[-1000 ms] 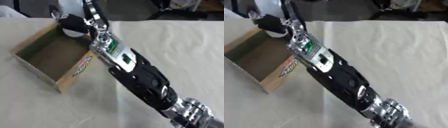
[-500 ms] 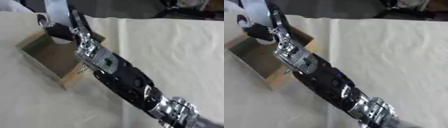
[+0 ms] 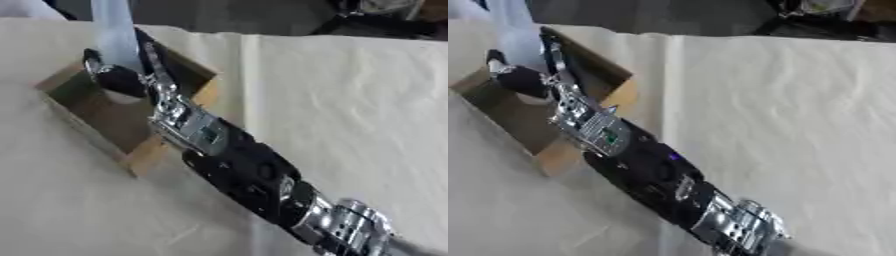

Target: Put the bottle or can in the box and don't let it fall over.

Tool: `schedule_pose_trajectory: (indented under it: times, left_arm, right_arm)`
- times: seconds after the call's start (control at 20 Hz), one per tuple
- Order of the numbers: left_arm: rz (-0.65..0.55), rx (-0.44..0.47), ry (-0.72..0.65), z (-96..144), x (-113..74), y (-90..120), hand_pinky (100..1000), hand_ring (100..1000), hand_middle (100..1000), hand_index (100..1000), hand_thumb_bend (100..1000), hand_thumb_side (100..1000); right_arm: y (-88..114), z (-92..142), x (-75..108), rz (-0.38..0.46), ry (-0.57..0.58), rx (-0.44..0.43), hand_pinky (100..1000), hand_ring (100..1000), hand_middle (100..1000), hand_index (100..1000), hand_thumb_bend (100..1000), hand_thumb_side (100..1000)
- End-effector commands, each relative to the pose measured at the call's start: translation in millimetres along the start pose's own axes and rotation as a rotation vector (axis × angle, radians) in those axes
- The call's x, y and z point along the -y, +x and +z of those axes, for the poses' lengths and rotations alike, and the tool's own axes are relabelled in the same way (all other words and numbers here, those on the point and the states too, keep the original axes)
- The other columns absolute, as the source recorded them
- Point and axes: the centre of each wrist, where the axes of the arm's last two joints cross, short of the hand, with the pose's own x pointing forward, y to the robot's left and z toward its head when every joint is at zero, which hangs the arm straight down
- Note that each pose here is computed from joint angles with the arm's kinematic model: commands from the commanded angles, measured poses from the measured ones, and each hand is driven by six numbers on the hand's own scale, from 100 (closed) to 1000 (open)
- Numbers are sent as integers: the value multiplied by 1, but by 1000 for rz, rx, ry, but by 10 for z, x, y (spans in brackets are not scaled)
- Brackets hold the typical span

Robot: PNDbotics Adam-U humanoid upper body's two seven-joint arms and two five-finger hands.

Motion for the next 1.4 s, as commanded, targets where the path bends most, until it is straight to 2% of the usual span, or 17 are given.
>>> schedule_pose_trajectory:
  times: [0.05,0.15,0.2,0.25,0.3,0.45,0.75,1.1,1.25,1.4]
  left_arm:
    - [-21,26,-23,-49,-26,84,931,872,813,850,460,751]
    - [-24,23,-25,-44,-29,82,932,872,813,851,459,751]
    - [-25,22,-25,-41,-31,81,932,872,813,851,460,751]
    - [-27,21,-26,-39,-34,81,932,872,813,851,460,751]
    - [-28,20,-25,-37,-36,80,932,872,813,851,459,752]
    - [-31,17,-26,-31,-43,79,932,871,813,852,460,752]
    - [-42,10,-22,-14,-67,76,932,870,813,852,462,751]
    - [-58,-1,-15,16,-105,72,931,867,812,852,463,749]
    - [-71,-6,-9,34,-135,72,931,867,812,852,463,749]
    - [-86,-12,-5,51,-161,71,931,866,811,852,464,749]
  right_arm:
    - [76,-29,3,50,28,67,1000,1000,1000,746,633,100]
    - [64,-28,18,108,40,86,1000,1000,1000,875,689,100]
    - [64,-28,23,135,47,93,1000,1000,1000,941,749,149]
    - [70,-30,30,162,53,99,1000,1000,1000,950,757,157]
    - [79,-33,39,189,56,102,1000,1000,1000,990,706,269]
    - [144,-37,59,256,57,115,1000,1000,1000,1000,689,318]
    - [338,-11,123,264,28,152,1000,1000,1000,1000,690,302]
    - [547,91,254,213,-2,175,1000,1000,1000,1000,695,258]
    - [715,164,386,174,-27,205,1000,1000,1000,979,709,110]
    - [930,299,594,147,-62,226,1000,1000,1000,925,651,100]
